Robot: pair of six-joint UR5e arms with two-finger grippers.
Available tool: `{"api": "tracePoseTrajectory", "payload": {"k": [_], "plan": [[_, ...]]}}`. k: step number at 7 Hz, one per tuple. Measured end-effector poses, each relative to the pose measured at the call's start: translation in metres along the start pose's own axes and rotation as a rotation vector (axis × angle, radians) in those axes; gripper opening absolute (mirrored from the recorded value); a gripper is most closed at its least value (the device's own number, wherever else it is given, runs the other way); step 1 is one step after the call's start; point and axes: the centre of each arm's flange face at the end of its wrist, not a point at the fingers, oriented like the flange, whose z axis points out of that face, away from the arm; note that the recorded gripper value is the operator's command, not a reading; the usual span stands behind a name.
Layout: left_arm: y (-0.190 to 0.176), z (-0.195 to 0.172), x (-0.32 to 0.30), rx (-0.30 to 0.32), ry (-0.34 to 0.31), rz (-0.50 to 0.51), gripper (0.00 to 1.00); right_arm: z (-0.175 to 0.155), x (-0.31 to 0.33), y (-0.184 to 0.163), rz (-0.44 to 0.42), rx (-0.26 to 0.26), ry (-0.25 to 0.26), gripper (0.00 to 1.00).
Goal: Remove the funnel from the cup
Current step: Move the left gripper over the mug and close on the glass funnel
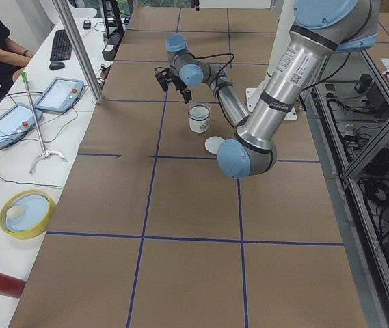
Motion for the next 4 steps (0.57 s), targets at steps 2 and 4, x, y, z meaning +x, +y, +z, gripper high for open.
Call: {"api": "tracePoseTrajectory", "payload": {"k": [2,4], "plan": [[0.014,0.04,0.021,-0.007,-0.049,0.009,0.89,0.0,0.0,0.0,0.0,0.0,0.0,1.0],[0.027,0.066,0.024,-0.023,-0.084,0.001,0.86,0.0,0.0,0.0,0.0,0.0,0.0,1.0]]}}
